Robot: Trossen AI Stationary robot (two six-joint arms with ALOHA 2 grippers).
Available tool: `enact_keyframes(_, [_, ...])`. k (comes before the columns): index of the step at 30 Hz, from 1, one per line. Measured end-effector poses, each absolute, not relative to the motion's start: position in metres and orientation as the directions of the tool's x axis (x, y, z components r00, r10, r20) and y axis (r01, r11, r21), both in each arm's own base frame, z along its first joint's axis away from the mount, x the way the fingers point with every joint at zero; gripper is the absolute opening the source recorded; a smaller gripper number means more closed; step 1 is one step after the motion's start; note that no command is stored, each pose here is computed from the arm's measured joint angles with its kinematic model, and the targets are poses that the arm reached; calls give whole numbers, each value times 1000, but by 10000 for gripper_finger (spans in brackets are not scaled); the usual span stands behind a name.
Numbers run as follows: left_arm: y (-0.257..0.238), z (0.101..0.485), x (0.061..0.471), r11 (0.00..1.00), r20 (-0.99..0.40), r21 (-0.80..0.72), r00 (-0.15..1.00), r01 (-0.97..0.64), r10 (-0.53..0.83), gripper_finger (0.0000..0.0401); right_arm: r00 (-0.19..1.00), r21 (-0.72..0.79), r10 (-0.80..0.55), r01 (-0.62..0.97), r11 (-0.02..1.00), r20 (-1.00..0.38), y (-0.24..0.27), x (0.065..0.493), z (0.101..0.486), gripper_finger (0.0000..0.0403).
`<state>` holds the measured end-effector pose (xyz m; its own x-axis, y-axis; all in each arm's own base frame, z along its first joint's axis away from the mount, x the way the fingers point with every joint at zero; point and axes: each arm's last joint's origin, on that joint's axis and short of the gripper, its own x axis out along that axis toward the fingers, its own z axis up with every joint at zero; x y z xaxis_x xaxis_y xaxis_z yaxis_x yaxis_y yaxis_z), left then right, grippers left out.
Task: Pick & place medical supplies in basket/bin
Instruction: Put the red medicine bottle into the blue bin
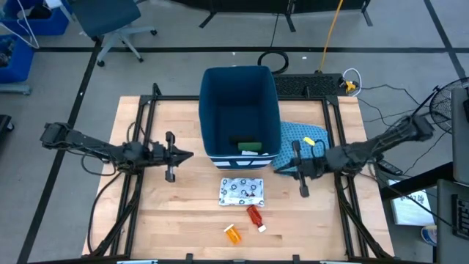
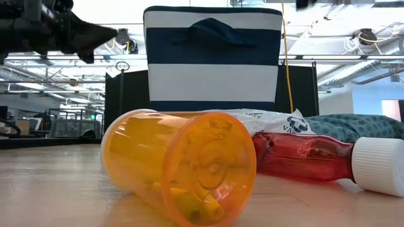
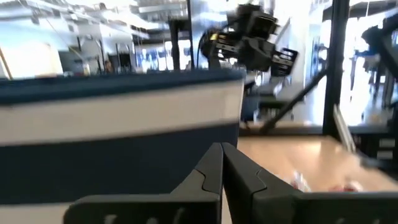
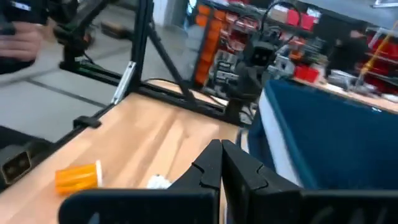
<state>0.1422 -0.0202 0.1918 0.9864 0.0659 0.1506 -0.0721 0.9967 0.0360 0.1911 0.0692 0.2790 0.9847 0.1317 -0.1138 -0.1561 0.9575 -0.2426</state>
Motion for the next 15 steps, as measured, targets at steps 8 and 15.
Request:
enact_keyframes(8, [-20,199,141,994,220,61,973,-89,73,31,950,-89,154,-184,979,-273,136,205,335,0])
enact_keyframes(15, [-20,198,141,997,216,-8,973,-76,76,39,893,25,119,-121,992,-435,191,226,336,0])
